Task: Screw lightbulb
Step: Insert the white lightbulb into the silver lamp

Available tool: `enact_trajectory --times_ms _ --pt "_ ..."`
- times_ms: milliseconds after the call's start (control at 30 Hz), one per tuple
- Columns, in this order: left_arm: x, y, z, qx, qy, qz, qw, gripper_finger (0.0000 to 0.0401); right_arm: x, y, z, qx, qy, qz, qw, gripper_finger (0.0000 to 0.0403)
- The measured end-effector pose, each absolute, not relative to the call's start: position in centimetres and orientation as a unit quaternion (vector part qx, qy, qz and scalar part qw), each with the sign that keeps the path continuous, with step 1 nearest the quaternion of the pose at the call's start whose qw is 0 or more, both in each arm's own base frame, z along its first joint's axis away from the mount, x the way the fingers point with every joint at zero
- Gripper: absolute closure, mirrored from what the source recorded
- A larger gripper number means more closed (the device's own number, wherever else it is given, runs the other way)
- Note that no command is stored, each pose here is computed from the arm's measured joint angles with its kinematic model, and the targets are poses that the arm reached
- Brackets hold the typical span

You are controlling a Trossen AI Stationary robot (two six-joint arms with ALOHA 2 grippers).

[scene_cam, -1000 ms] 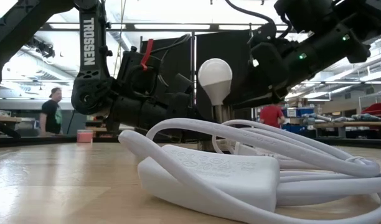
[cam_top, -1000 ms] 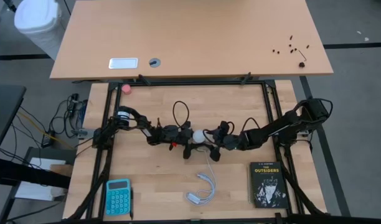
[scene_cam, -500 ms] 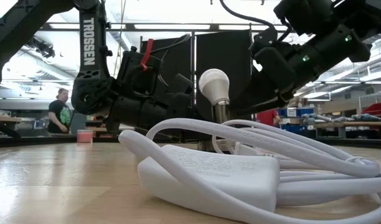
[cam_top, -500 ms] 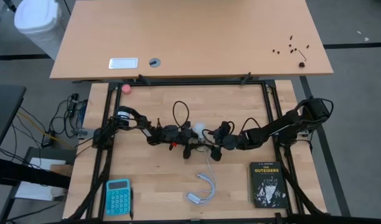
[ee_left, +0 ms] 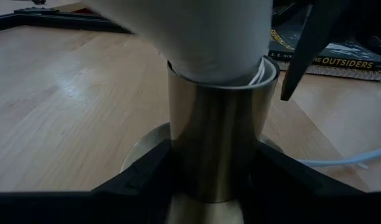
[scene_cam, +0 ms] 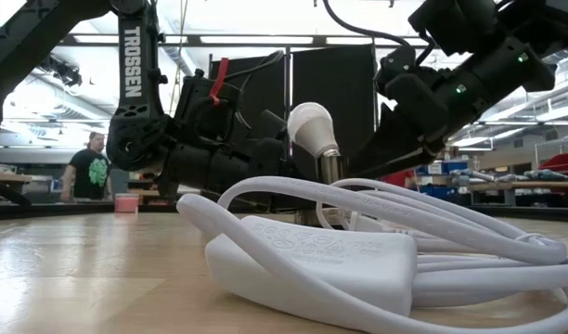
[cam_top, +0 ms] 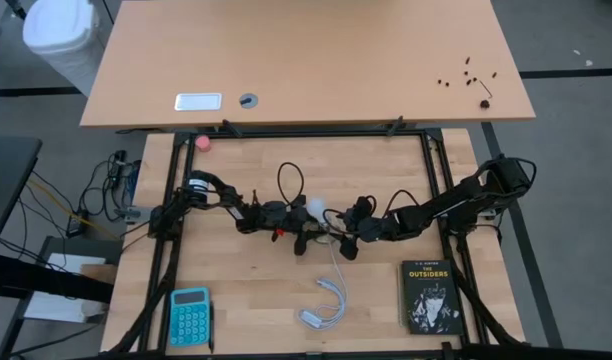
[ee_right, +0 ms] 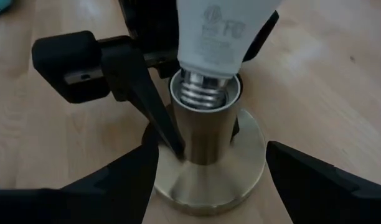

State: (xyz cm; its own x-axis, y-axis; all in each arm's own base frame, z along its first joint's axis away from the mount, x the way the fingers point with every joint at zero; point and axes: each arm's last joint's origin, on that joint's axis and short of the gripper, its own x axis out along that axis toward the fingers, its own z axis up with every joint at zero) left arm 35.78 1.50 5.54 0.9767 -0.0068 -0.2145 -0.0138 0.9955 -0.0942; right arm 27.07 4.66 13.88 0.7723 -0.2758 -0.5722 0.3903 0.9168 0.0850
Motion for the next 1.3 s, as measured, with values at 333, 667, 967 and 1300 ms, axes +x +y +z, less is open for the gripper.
enact_trajectory --times_ms 333,667,967,1300 --pt "35.8 1.5 5.5 -0.047 0.108 0.002 0.993 0.0197 27.2 4.7 14.0 0.093 0.283 -0.174 0.939 0.0094" --pt "35.5 1.5 5.4 -0.048 0.112 -0.003 0.992 0.0197 25.8 4.4 16.4 0.11 0.277 -0.176 0.938 0.0094" --pt "35.5 1.5 5.4 -0.05 0.11 0.006 0.993 0.0194 25.3 0.9 20.9 0.06 0.297 -0.254 0.918 0.0094" --pt "35.5 1.4 5.5 -0.049 0.107 0.006 0.993 0.0193 27.2 -9.4 26.4 0.004 0.413 -0.203 0.888 0.008"
